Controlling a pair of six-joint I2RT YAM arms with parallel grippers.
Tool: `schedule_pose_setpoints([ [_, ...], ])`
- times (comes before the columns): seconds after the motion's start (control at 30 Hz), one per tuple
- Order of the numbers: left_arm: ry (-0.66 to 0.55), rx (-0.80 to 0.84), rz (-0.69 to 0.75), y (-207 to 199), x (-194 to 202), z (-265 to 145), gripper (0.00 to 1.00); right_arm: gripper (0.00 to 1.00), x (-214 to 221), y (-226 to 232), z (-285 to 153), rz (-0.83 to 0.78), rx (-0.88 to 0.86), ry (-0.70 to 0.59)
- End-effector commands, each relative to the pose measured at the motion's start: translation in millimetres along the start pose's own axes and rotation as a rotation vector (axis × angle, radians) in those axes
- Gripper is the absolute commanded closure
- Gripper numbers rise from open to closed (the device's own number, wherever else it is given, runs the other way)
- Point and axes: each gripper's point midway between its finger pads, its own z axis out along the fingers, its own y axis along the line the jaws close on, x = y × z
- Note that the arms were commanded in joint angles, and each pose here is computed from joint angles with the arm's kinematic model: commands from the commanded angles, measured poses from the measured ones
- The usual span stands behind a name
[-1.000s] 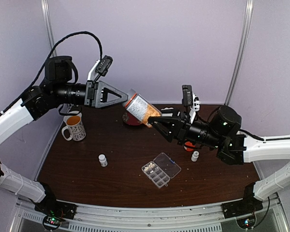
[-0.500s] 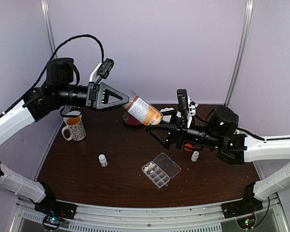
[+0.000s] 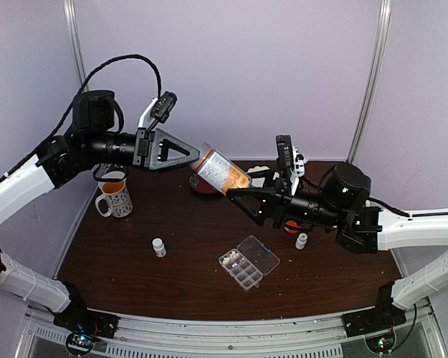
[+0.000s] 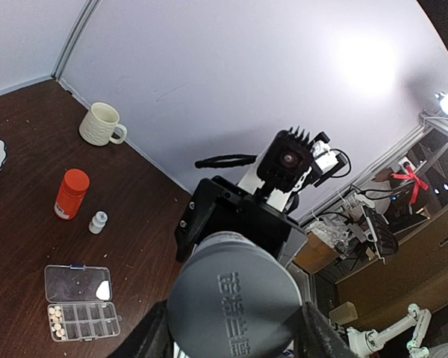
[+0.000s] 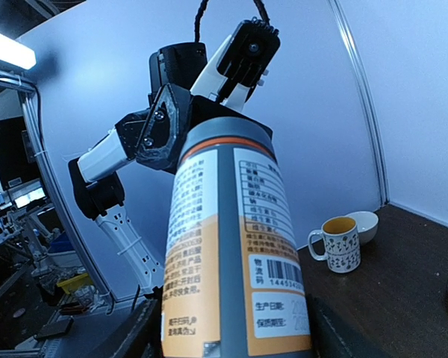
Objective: Sort the pills into containers
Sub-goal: Pass from the left arm to the right
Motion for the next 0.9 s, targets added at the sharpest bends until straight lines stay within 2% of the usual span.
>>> schedule_pose_setpoints([
  [0.0, -0.04, 0.037, 0.044, -10, -11, -3, 0.74, 0.37, -11, 12, 2, -0.015, -0.042, -0.008],
  [0.23, -0.04, 0.04, 0.042, -11, -11, -3, 0.75, 0.54, -1, 2, 2, -0.098, 0.019, 0.058],
  [0.37, -0.032, 0.034, 0.03, -6, -7, -1, 0.75, 0.63, 6, -7, 2, -0.215, 0.097, 0.125],
  [0.63, -0.025, 0.002, -0.041, 10, -3, 5, 0.77, 0.7, 15, -18, 0, -0.517, 0.263, 0.251],
  [0.87, -0.01, -0.053, -0.151, 29, 5, 11, 0.81, 0.74, 22, -29, -3, -0.701, 0.381, 0.321],
])
